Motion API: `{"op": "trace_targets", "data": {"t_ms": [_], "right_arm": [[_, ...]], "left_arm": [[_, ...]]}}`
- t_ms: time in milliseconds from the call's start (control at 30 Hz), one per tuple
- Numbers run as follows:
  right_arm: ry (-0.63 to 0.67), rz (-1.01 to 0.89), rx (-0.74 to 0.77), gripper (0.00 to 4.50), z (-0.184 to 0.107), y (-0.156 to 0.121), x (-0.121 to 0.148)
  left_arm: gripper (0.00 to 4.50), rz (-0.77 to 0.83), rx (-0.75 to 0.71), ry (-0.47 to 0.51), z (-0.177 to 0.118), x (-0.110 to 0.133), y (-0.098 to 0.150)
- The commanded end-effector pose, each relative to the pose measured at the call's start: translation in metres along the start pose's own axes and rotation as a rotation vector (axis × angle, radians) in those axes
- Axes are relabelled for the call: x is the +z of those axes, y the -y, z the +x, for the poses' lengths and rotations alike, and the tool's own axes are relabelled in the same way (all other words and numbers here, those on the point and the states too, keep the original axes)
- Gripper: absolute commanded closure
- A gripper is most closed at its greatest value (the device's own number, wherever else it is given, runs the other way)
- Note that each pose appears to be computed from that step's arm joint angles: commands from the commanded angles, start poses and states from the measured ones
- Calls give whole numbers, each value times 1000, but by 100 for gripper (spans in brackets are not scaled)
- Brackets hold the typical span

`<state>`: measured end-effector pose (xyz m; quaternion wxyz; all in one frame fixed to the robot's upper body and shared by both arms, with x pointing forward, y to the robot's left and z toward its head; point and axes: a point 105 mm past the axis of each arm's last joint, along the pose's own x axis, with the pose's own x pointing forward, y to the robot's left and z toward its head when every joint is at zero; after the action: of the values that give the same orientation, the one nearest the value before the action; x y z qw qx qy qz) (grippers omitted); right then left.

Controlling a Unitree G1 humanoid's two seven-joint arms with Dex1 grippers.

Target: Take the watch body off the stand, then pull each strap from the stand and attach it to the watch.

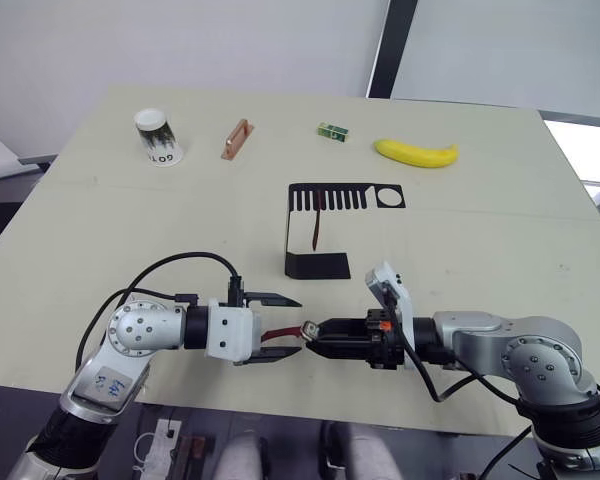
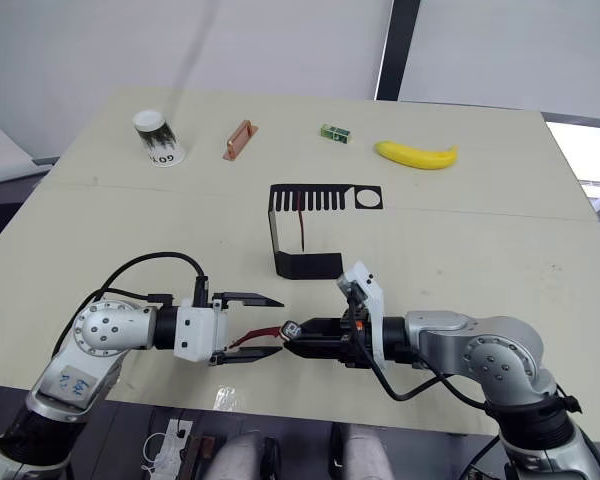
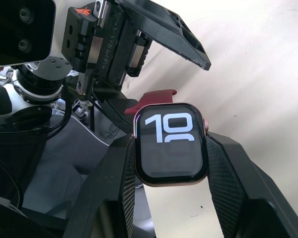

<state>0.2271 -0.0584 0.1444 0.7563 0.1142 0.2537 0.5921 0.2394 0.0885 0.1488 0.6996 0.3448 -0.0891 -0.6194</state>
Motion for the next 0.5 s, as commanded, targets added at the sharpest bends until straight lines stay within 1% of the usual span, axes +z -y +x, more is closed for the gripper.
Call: {"op": "trace_targets", "data": {"t_ms": [33,133,200,267,300,333,367,400,500], "right_arm": [[26,-3,5,297,-2,-3,4],[26,-2,4,297,-2,-3,4],[26,-2,5,297,-2,-3,4],[27,-2,6,297,-2,-4,4],[27,-2,7,297,-2,-4,4],[27,-1,8,297,-2,-4,4],[28,0,8,297,-2,-4,4],[28,1,8,297,-1,-4,3],[28,3,9,297,-1,-4,3]], "left_arm": [[127,20,12,17,1,5,-3],[127,20,13,21,2,6,-4],[181,18,12,22,3,6,-3],[252,21,15,23,4,6,-4],[321,20,16,22,5,6,-5],[348,21,17,19,5,5,-5],[407,20,16,17,5,5,-5],[447,17,14,15,5,5,-5],[450,13,15,14,6,5,-5]]}}
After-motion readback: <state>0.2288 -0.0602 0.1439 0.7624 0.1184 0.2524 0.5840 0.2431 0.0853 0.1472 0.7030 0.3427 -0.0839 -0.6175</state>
